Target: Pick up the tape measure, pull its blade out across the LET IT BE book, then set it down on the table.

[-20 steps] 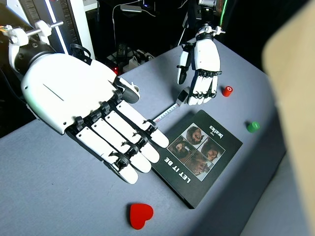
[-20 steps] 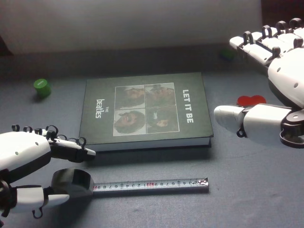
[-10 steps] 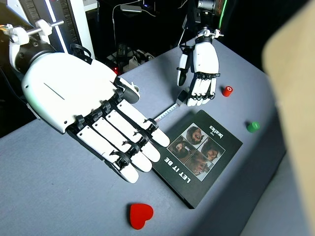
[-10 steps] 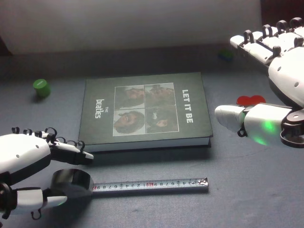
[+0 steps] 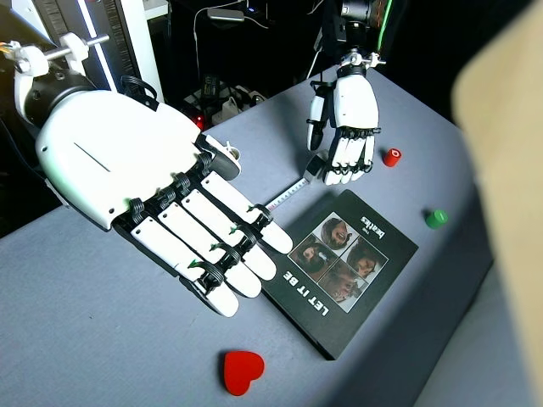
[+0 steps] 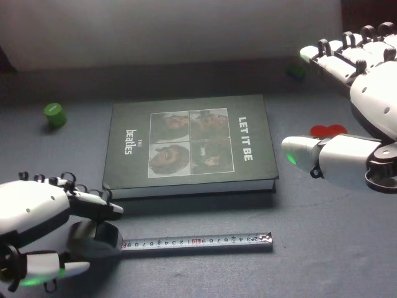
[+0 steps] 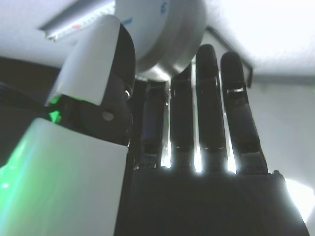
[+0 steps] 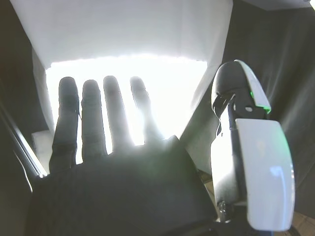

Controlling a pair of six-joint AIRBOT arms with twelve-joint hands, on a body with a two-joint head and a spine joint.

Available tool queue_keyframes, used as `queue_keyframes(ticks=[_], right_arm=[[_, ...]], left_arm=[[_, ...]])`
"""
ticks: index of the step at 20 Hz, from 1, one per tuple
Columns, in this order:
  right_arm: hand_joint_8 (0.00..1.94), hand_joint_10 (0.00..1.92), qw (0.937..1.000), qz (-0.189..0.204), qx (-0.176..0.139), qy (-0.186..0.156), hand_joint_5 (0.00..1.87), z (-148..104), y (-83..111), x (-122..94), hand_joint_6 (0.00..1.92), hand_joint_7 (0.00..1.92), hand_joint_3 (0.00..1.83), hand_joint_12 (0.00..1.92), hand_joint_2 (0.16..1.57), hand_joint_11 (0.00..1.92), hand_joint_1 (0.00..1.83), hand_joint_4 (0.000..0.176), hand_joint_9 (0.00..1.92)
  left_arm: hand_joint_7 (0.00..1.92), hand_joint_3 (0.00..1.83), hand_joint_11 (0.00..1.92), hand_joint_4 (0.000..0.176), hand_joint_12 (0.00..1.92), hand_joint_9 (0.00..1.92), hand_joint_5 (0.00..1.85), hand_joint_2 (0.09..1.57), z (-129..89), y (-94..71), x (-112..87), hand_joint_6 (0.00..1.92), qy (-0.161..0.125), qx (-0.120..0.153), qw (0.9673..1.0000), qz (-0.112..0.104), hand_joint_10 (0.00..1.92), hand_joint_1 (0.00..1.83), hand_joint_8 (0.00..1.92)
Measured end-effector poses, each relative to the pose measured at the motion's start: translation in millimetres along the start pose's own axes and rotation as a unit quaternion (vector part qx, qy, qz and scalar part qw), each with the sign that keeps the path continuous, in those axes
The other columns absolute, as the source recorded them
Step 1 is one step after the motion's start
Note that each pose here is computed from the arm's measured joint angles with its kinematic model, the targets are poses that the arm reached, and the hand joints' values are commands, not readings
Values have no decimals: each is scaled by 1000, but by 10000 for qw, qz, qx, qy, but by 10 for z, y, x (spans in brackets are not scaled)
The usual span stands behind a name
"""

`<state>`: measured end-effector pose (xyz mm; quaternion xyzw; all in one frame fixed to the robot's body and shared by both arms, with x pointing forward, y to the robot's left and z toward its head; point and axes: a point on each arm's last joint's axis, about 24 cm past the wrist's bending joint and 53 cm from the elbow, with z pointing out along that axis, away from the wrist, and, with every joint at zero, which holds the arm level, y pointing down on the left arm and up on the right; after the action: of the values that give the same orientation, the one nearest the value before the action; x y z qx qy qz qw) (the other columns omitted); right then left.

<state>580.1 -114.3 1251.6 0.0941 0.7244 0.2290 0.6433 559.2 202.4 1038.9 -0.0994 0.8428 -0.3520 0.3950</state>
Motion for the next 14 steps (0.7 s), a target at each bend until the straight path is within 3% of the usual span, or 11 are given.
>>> queue_keyframes(ticks=[14], right_arm=[[3, 1, 10000, -7, -9, -7, 0, 0, 4, -3, 0, 31, 0, 401, 1147, 0, 41, 47, 29]], left_arm=[[594, 0, 244, 0, 763, 587, 513, 1158, 62, 24, 76, 6, -31, -39, 10000, 60, 14, 1094, 11]])
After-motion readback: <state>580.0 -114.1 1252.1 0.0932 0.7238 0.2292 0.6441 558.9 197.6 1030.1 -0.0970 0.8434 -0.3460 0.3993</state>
